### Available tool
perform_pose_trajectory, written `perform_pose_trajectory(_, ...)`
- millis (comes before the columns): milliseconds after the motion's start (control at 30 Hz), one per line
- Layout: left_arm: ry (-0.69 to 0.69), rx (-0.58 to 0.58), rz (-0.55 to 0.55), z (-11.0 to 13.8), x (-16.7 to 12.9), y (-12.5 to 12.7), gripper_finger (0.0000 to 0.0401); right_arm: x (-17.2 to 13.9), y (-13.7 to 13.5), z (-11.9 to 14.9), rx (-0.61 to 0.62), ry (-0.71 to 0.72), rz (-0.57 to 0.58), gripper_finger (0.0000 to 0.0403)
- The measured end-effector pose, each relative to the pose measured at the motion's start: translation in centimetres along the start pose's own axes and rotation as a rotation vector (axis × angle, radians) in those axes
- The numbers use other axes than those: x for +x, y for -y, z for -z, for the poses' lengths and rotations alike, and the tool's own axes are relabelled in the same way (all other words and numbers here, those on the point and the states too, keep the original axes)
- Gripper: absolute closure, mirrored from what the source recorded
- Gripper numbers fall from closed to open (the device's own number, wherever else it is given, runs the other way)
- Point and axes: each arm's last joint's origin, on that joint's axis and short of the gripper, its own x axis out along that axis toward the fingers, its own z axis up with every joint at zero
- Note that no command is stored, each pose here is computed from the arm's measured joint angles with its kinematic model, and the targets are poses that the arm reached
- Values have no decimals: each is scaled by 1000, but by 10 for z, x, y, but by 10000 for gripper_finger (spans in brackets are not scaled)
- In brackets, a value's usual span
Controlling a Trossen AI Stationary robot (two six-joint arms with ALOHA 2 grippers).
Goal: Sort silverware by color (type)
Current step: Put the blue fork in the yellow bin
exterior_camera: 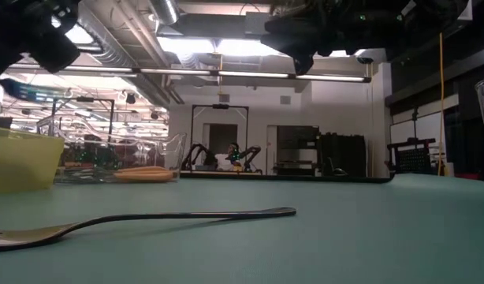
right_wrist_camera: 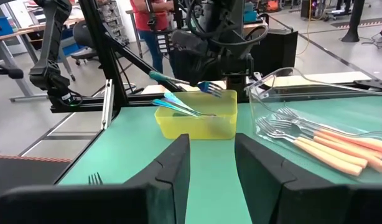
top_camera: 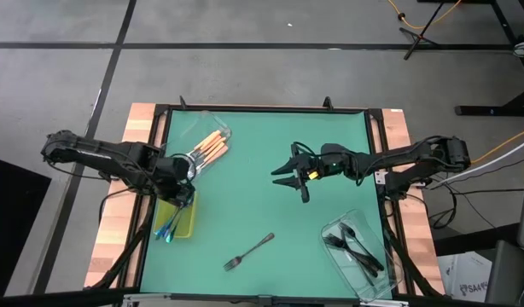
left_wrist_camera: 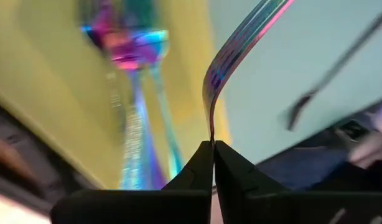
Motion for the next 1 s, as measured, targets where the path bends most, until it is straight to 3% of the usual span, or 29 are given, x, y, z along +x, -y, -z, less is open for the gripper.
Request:
perform_pose_trajectory(333, 28, -34, -99, 0, 0, -9, 401, 0, 0, 0, 1, -3, 0, 285)
perform_pose_trajectory(567, -8, -83, -176, -5, 18, -19, 401, 0, 0, 0, 1, -4, 0, 285)
perform_pose_trajectory(1000, 10, -122, -174, -11, 33, -23, 401, 0, 0, 0, 1, -5, 0, 285)
